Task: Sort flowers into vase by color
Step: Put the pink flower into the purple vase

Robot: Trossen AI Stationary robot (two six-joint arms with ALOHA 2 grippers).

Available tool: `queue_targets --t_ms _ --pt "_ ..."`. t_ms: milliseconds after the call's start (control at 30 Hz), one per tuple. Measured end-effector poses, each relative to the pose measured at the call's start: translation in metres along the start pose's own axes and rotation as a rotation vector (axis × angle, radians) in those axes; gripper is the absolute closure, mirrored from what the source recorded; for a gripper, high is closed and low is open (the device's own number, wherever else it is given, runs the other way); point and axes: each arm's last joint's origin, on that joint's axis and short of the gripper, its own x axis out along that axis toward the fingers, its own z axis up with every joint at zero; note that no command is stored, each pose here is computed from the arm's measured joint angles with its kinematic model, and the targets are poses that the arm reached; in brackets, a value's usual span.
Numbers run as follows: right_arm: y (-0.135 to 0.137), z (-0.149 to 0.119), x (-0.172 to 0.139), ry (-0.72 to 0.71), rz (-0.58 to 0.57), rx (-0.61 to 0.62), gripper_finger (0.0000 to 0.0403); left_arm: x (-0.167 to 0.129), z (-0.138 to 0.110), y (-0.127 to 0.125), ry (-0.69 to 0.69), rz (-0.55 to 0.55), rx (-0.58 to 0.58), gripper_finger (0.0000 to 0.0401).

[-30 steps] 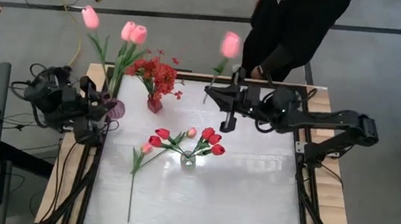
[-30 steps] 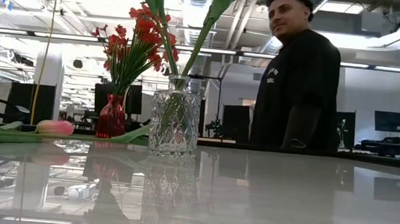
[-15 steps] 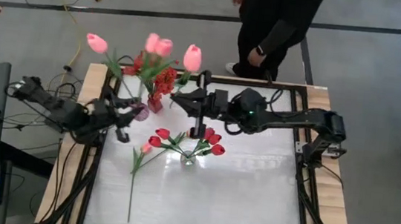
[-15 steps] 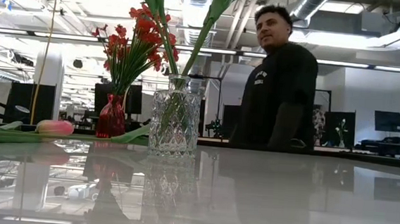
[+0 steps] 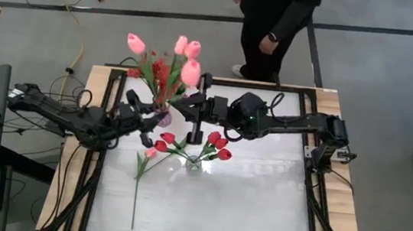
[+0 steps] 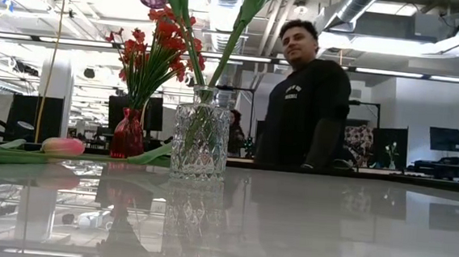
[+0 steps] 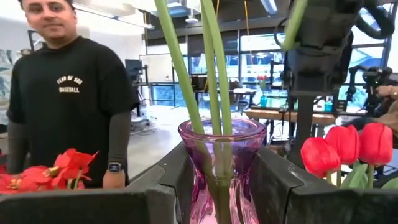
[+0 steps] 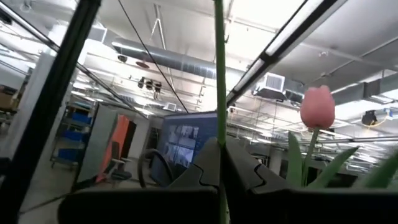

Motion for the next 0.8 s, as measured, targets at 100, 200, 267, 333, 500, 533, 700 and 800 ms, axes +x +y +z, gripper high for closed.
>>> queue_targets --t_ms 100,200,267,333,500,533,700,800 --pt "-0.003 -0.001 0.0 0.004 -0.005 -0.004 0.0375 0.002 -0.001 -0.002 -0.011 -0.007 -0.004 0.0296" --pt "-0.006 -0.002 0.0 0.005 -0.011 -0.007 0.0375 0.005 0.0 -0.003 -0.031 -0.004 -0.005 0.0296" --pt "-0.008 -0.012 0.001 -0.01 -0.022 0.005 0.0375 0.006 0.001 -0.002 -0.042 0.001 0.002 0.0296" --pt "-0.011 -0.018 0.0 -0.001 -0.028 0.009 0.0375 0.007 0.001 -0.001 -0.047 0.011 0.011 0.0296" --pt "-0.021 -0.035 0.0 -0.025 -0.038 0.033 0.0375 0.008 0.002 0.003 -0.053 0.034 0.03 0.0296" --pt "-0.022 -0.037 0.0 -0.038 -0.042 0.03 0.0375 0.008 0.003 0.004 -0.054 0.037 0.031 0.0296" --pt "-0.024 -0.048 -0.001 -0.035 -0.043 0.053 0.0375 0.01 0.002 0.006 -0.054 0.036 0.041 0.0296" --pt "-0.026 -0.05 -0.001 -0.034 -0.047 0.062 0.0375 0.01 0.002 0.007 -0.053 0.044 0.05 0.0296"
